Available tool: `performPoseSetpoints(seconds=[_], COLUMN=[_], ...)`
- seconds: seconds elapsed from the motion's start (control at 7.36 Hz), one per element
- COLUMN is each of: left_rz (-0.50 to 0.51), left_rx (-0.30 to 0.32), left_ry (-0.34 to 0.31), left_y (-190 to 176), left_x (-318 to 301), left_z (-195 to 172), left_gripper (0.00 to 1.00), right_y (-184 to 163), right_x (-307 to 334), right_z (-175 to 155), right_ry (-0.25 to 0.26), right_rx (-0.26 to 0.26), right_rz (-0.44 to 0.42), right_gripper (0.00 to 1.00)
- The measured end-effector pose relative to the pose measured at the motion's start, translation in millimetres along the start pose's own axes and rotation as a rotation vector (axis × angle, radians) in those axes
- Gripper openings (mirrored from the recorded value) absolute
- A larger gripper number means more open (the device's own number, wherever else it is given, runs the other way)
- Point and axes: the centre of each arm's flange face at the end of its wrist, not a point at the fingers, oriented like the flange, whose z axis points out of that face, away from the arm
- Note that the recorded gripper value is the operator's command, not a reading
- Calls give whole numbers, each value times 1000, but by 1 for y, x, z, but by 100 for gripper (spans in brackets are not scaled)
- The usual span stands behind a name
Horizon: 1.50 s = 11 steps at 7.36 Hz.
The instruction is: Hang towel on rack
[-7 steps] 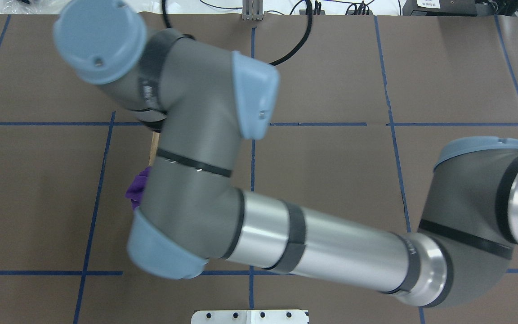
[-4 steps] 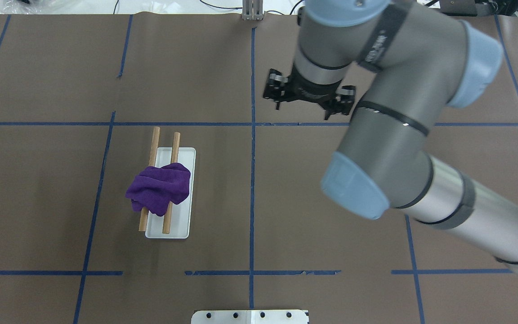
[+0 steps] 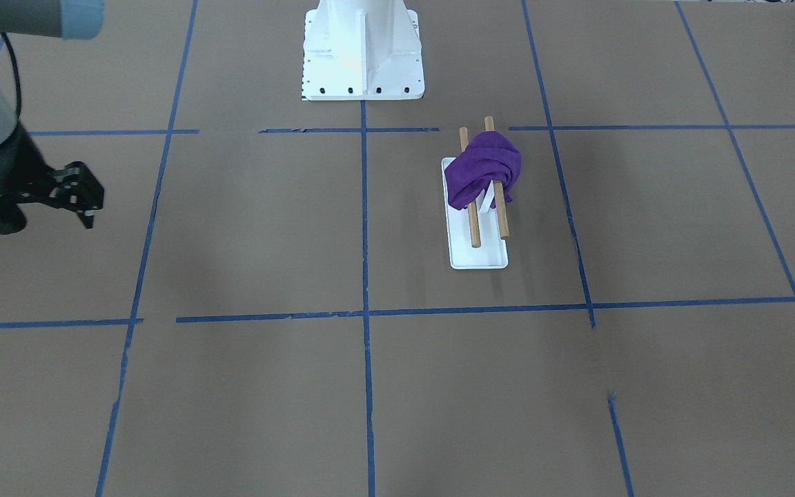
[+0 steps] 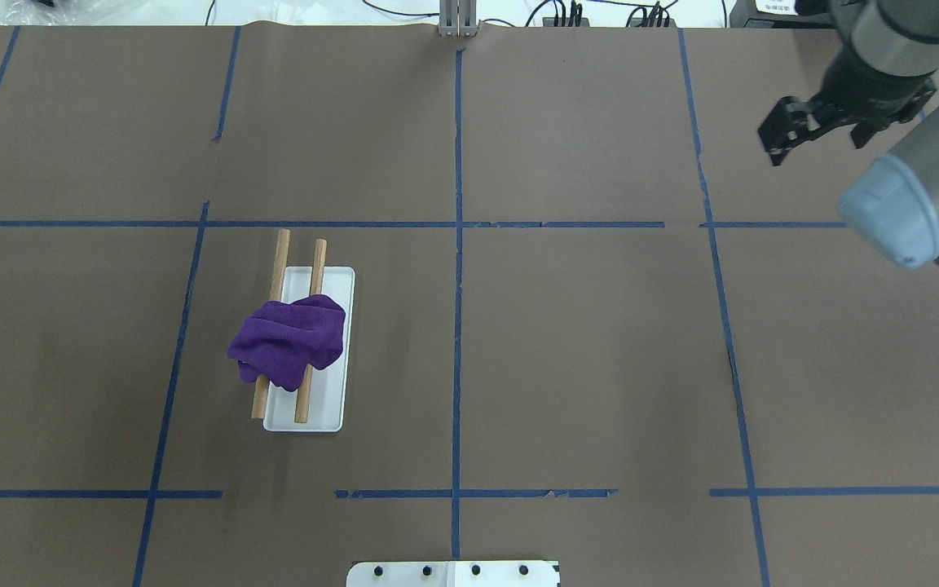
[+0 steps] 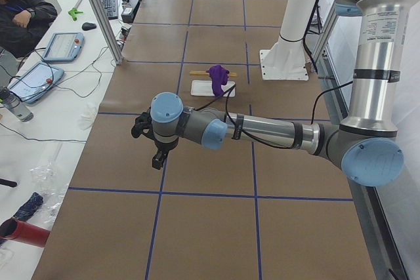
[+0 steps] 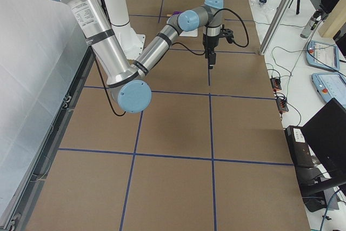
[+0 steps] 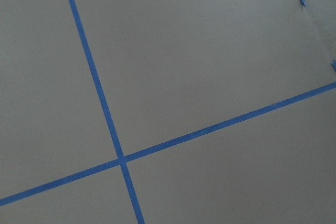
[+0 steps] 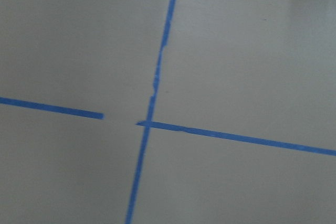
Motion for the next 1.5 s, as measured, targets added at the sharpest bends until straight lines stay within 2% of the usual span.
performPoseSetpoints(seconds=[0.27, 0.54, 0.82, 0.95, 1.22, 1.5], left_rz=[-35, -21, -23, -41, -79, -105], left_rx=[-73, -145, -176, -189, -186, -172], left_ry=[-64, -63, -51, -39, -30, -30], left_y=[9, 44, 66, 73, 77, 85], left_x=[-13, -26, -34, -38, -45, -53], left_z=[4, 12, 18, 22, 15, 6], left_gripper=[100, 100, 100, 100, 100, 100], right_y=[-5, 4, 35, 56, 84, 89], right_x=[120, 221, 310, 337, 363, 365], right_z=[23, 43, 67, 81, 102, 104], right_ry=[-11, -48, -103, -115, -123, -122], right_rx=[-74, -127, -165, -175, -174, -170], right_rz=[-120, -164, -130, -103, -48, 22], right_gripper=[100, 100, 100, 100, 100, 100])
